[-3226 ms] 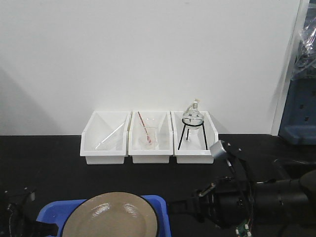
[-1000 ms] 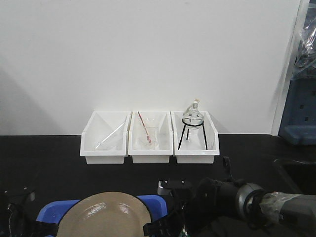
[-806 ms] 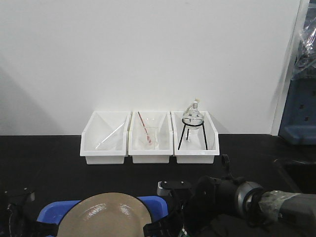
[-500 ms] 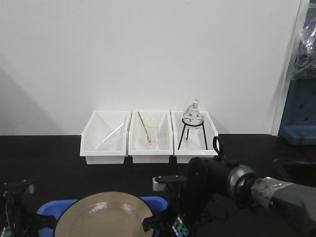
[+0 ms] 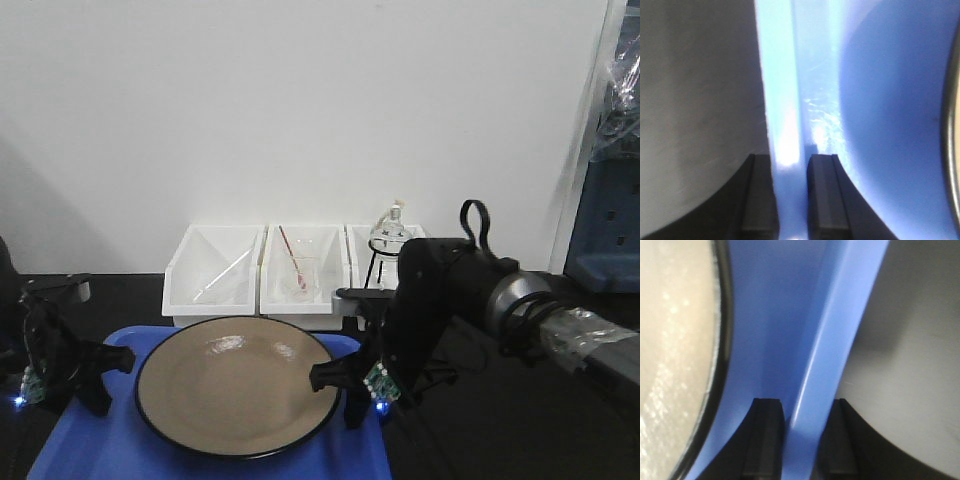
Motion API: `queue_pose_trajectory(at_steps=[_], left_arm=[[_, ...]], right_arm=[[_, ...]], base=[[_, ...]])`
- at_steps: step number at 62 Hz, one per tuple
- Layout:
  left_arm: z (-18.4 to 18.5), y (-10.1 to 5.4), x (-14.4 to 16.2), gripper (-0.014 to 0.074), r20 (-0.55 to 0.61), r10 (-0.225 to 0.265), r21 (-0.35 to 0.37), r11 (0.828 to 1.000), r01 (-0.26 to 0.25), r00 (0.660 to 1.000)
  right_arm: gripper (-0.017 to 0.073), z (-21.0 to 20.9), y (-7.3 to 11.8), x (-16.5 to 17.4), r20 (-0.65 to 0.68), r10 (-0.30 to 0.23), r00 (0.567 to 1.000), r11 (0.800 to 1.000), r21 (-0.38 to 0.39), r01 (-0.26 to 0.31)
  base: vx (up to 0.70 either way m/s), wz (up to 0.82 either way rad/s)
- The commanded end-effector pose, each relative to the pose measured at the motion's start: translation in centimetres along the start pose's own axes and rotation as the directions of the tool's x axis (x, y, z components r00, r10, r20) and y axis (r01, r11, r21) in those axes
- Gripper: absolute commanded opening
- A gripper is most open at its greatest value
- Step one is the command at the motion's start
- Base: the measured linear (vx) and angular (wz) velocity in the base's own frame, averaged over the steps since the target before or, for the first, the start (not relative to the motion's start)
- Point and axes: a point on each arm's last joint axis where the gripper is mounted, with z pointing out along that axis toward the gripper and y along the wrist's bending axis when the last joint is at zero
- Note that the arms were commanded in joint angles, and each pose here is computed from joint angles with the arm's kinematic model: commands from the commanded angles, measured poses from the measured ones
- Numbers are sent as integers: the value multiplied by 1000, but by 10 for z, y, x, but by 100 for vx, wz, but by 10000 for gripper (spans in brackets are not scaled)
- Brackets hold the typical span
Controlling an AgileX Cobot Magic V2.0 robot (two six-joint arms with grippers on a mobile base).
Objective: Place disk in tray to left cabinet
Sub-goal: 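Lift the blue tray with the plate using both grippers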
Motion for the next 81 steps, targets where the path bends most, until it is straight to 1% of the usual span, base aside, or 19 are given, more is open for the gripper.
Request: queue_pose_trajectory(at_steps=[1, 3, 9, 17, 22, 39, 57, 66, 69, 73, 81], left_arm=[[-33, -28, -11, -1, 144, 21, 69, 997, -31, 989], [-32, -31, -11, -1, 142, 25, 72, 997, -35, 990], [-31, -37, -11, -1, 136, 14, 80, 996, -25, 991], [-31, -39, -10, -1, 131, 11, 84, 996, -23, 991], [-31, -39, -8, -1, 107, 4, 86, 996, -13, 994], [-33, -39, -3, -1, 60, 13, 84, 996, -18, 998], [-43, -41, -3, -1, 104, 16, 82, 996, -25, 994], [-50, -42, -3, -1, 99, 23, 83, 996, -31, 995], [-54, -43, -4, -1, 97, 31, 82, 996, -40, 995], [-61, -42, -5, -1, 97, 49, 61, 997, -55, 994], [-71, -43, -7, -1, 98, 64, 42, 997, -68, 993]], right_arm=[[-3, -65, -2, -3, 150, -19, 988, 1000, -7, 20], [-3, -72, -5, -2, 161, -13, 987, 1000, -6, 14], [-3, -90, -13, 2, 181, 3, 984, 1000, 2, -3], [-3, -110, -20, 6, 214, 15, 977, 1000, 9, -17], [-3, -117, -22, 8, 222, 18, 975, 1000, 10, -21], [-3, -116, -21, 10, 203, 21, 979, 1000, 4, -22], [-3, -116, -21, 9, 212, 21, 977, 1000, 3, -22], [-3, -116, -21, 8, 217, 21, 976, 1000, 3, -22], [-3, -116, -21, 8, 217, 21, 976, 1000, 3, -22], [-3, -116, -21, 8, 220, 21, 975, 1000, 3, -22], [-3, -116, -21, 8, 220, 21, 975, 1000, 3, -22]], base=[[0, 0], [0, 0], [0, 0], [0, 0], [0, 0], [0, 0], [0, 0], [0, 0], [0, 0], [0, 0], [0, 0]])
